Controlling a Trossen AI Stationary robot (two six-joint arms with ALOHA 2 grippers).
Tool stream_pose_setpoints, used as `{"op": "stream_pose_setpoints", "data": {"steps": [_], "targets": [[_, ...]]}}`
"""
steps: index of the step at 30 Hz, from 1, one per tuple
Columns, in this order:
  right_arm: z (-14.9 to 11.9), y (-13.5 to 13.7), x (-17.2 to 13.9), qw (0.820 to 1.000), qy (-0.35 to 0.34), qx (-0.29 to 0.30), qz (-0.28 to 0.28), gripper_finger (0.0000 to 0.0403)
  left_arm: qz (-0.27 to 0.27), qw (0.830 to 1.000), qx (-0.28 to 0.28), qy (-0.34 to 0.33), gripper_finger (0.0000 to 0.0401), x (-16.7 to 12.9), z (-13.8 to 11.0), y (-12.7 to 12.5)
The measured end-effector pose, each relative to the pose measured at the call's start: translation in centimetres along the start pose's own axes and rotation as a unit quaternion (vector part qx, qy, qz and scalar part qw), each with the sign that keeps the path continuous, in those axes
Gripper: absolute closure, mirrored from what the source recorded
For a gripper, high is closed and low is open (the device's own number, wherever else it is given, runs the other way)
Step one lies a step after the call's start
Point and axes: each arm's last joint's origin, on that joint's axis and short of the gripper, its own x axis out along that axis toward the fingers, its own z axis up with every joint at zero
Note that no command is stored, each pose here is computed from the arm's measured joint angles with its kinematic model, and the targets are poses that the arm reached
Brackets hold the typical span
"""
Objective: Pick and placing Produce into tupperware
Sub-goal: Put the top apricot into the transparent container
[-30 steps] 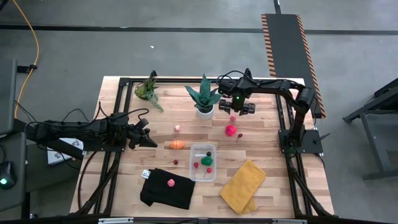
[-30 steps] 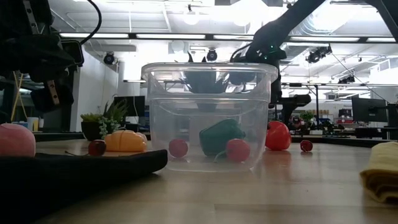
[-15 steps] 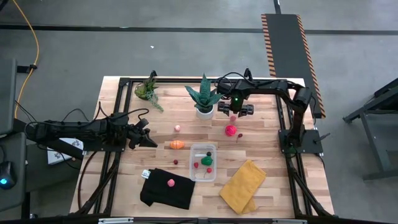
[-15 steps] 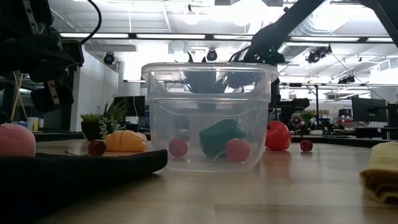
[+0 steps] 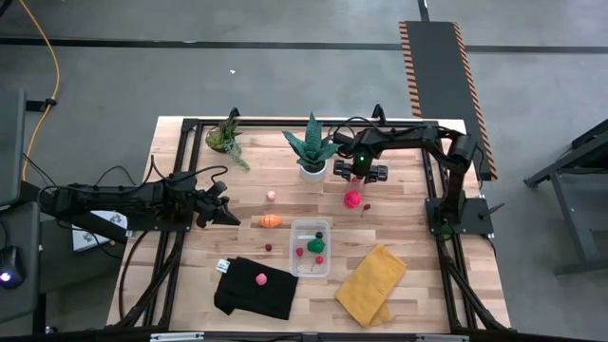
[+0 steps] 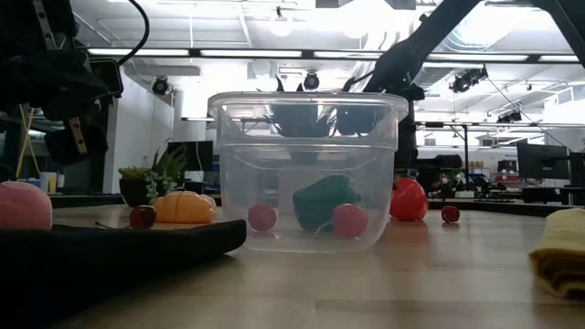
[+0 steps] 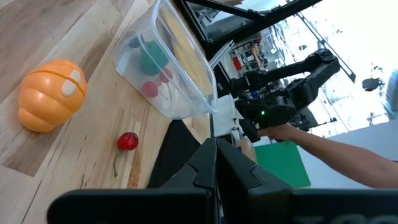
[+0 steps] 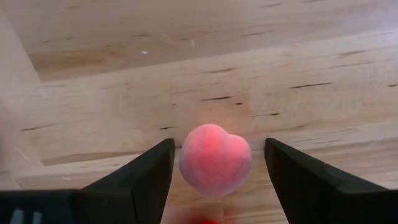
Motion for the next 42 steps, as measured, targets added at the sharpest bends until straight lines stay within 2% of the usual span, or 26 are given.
{"op": "stream_pose_setpoints", "data": {"steps": [8,24,30,34,42], "targets": [[0.2,-0.1,0.0,1.0,0.003,0.0,0.001,0.0163,0.0,1.0,0.0,0.0,0.04,0.0,0.0,0.0],[0.3,-0.2,0.0,1.0,0.006,0.001,-0.003,0.0221,0.0,1.0,0.0,0.0,0.04,0.0,0.0,0.0],[0.1,-0.6,-0.4,1.0,0.005,-0.001,-0.019,0.0257,0.0,1.0,0.0,0.0,0.04,0.0,0.0,0.0],[0.0,-0.9,-1.3,1.0,-0.003,-0.007,-0.015,0.0273,0.0,1.0,0.0,0.0,0.04,0.0,0.0,0.0],[-0.1,-3.0,-5.2,0.999,-0.04,-0.002,-0.015,0.0275,0.0,1.0,0.003,0.0,0.04,0.0,0.0,0.0]]}}
